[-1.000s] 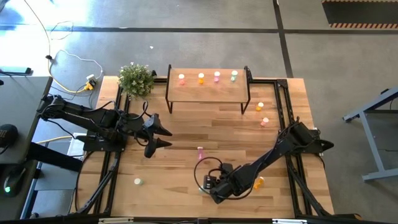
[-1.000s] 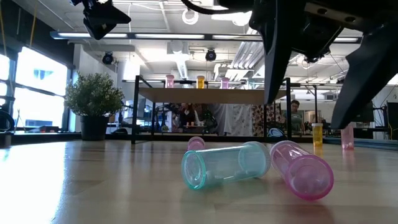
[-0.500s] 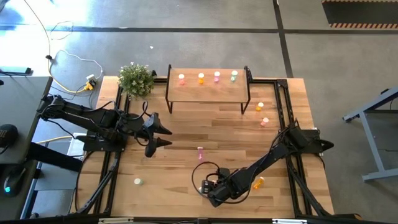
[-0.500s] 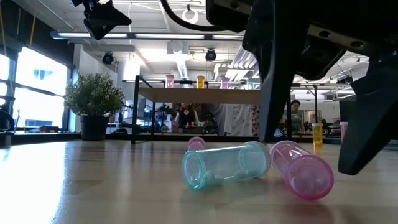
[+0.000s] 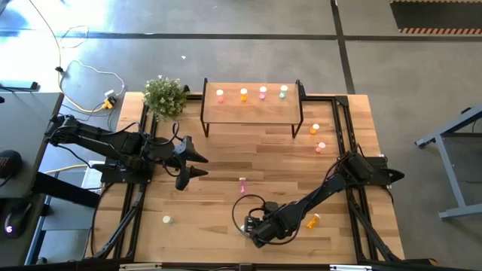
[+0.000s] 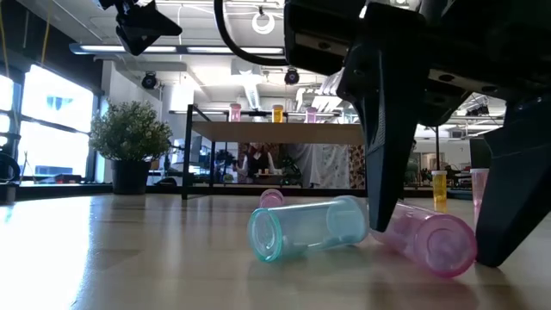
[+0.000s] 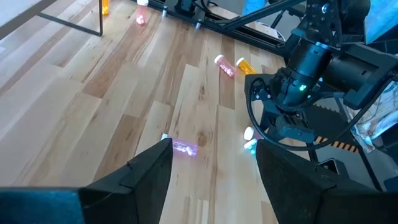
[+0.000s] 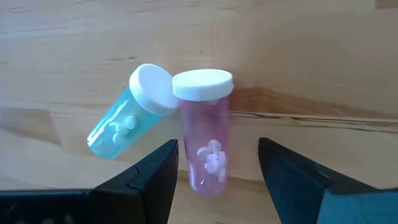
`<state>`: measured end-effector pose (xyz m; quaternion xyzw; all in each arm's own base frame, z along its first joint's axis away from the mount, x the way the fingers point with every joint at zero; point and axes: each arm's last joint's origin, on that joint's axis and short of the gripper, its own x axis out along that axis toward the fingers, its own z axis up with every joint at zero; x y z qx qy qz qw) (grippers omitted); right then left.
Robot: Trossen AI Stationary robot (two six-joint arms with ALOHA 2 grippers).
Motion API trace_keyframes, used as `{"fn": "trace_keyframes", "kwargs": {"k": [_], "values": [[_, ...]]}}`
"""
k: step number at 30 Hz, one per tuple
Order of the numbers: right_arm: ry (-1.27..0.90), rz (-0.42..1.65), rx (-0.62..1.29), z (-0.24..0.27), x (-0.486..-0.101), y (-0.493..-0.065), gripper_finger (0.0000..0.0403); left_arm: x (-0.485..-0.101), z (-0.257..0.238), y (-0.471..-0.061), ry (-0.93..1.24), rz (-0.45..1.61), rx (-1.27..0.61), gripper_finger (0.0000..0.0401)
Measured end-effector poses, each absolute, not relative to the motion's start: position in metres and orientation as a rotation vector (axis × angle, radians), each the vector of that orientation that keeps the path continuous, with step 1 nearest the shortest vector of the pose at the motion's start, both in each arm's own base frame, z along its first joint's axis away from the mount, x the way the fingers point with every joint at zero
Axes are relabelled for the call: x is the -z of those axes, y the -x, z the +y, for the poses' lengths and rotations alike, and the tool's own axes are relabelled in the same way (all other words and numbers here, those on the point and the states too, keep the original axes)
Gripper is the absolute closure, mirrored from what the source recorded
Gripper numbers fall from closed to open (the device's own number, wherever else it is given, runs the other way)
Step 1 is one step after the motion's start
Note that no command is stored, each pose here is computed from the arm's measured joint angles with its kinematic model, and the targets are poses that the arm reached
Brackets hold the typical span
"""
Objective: Pick and place medicine bottles onto shelf by color
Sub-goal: Put the bottom purple pill bottle on the shelf aligned with the other purple pill bottle
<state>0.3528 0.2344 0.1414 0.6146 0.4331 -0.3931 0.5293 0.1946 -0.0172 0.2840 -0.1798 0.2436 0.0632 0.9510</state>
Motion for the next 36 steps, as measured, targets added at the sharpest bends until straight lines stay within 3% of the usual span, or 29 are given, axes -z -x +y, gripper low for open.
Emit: {"fn": "trace_keyframes", "kwargs": {"k": [13, 26, 36], "values": [[-1.458, 1.06, 0.939, 0.236, -0.141, -0.35, 0.0324, -0.284, -0.017, -0.195, 0.365, 0.496, -0.131, 0.0178], [-1.349, 0.954, 0.823, 0.244, -0.166, -0.361, 0.0323, -0.284, -0.004, -0.196, 0.426, 0.507, -0.085, 0.0178], [-1.156, 0.811, 0.74, 0.209, -0.19, -0.394, 0.0322, -0.284, 0.02, -0.194, 0.463, 0.51, -0.038, 0.0178]]}}
